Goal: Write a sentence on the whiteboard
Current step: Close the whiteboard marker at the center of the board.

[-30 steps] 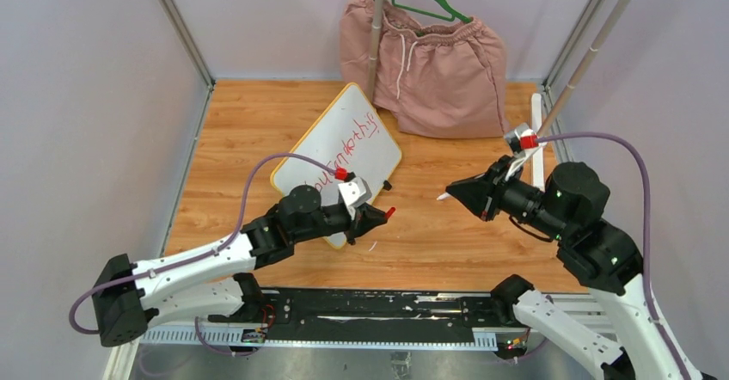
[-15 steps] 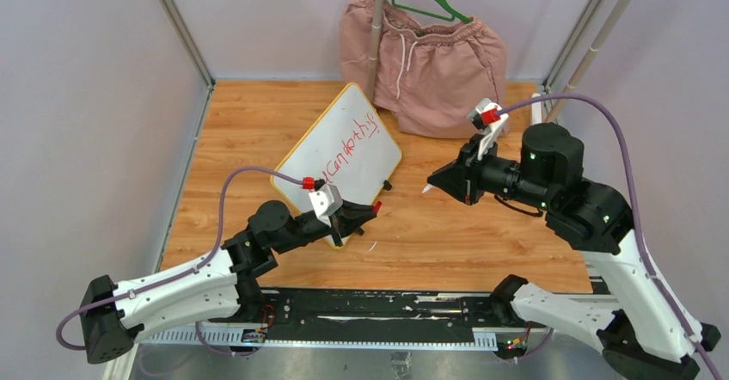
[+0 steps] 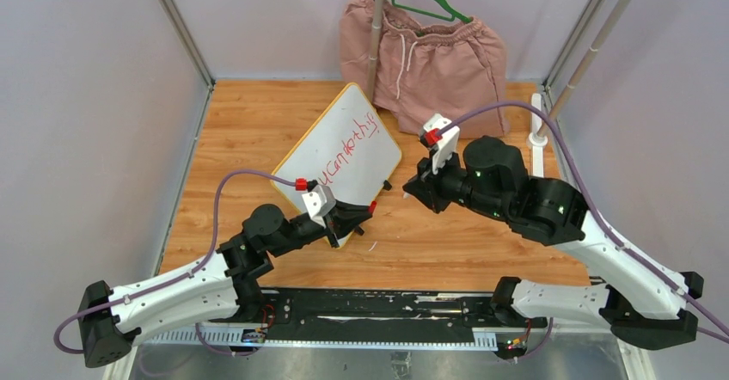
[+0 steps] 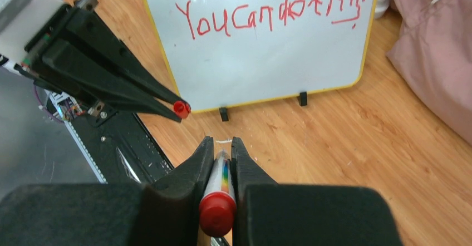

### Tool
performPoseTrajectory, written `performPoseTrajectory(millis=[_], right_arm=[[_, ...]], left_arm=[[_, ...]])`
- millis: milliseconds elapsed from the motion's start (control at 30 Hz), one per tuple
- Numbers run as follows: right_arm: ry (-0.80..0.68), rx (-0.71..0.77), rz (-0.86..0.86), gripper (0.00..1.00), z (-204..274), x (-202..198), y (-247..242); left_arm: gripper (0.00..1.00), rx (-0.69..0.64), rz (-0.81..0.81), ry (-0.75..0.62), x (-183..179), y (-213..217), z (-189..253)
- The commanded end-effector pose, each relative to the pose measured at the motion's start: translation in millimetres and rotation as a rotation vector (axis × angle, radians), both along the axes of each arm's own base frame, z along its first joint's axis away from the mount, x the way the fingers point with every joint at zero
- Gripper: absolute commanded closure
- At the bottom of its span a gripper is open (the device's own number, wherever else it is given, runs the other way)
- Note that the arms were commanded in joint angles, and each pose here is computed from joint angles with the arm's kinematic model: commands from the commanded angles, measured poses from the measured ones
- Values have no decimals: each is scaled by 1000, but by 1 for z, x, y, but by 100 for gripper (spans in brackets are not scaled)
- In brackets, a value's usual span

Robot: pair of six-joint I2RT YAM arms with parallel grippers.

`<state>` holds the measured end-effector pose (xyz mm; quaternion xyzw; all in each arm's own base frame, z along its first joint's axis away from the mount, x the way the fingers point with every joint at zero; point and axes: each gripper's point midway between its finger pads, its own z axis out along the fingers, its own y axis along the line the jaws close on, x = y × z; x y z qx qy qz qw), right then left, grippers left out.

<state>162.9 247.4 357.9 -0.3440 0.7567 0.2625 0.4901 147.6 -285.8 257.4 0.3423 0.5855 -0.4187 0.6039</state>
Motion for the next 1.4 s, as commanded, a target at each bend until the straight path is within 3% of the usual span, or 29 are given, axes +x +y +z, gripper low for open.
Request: performPoseTrajectory(millis=[0, 467, 733, 1367], right_arm=[[-1, 74, -27, 100, 3, -9, -9], [2, 48, 56, 100, 12, -31, 5], [-48, 13, 73, 100, 24, -27, 31], [-50, 15, 45, 100, 3, -13, 58]], left_arm=[[100, -5, 14, 10, 0, 2, -2], [100, 5, -20, 8, -5, -1, -4], [100, -4, -22, 5, -6, 0, -2], [100, -11, -31, 6, -9, 0, 0]])
